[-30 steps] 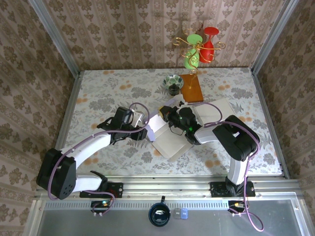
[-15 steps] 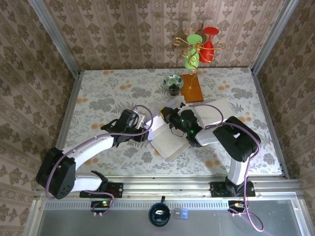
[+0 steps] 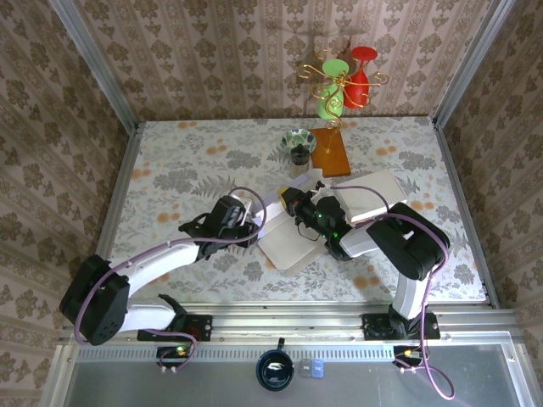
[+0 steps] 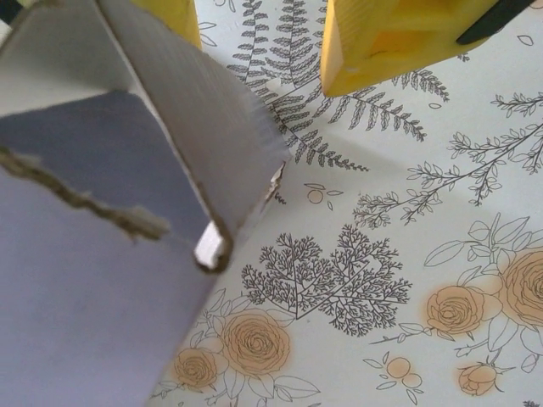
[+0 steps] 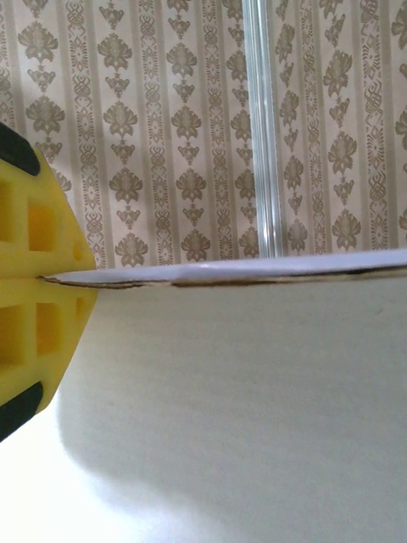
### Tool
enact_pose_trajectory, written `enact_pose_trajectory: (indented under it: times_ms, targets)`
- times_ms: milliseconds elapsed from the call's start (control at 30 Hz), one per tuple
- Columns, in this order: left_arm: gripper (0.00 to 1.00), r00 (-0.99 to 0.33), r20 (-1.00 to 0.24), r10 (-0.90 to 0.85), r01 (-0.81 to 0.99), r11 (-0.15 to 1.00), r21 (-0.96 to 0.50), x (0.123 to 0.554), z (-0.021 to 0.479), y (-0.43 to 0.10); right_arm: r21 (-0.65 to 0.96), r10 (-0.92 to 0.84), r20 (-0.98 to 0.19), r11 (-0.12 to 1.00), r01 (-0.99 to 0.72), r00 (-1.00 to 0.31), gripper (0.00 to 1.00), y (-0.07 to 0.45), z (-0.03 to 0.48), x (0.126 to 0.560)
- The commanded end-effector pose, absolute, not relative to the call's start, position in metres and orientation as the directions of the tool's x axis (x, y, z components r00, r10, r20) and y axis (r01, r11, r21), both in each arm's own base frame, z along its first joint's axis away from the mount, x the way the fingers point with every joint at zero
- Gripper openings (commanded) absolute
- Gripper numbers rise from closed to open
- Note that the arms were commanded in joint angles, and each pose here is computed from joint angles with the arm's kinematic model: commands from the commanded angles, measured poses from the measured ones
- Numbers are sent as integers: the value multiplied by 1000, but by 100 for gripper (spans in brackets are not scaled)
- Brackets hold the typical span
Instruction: Fold the paper box
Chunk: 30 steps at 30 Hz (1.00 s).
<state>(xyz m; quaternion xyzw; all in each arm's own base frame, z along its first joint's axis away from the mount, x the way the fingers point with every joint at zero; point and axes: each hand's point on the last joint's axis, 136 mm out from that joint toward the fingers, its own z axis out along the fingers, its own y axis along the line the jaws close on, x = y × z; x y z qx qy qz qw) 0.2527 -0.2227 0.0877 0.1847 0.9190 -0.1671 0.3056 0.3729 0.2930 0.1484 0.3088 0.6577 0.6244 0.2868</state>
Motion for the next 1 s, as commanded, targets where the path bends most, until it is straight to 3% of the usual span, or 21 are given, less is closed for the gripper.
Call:
enact_pose_trajectory:
  times_ms: [0, 767, 967]
  targets:
    - [40, -724, -665, 186, 406, 893, -193, 261, 95, -225, 1000, 775, -19, 26, 2, -632, 0, 296, 155, 373]
    - [34, -738, -670, 85, 271, 946, -179, 272, 78, -219, 990, 818, -120, 141, -6, -562, 3, 306, 125, 365]
    - [24, -749, -661, 45, 233, 952, -199, 275, 76, -220, 990, 827, -113, 139, 6, -551, 0, 306, 122, 365]
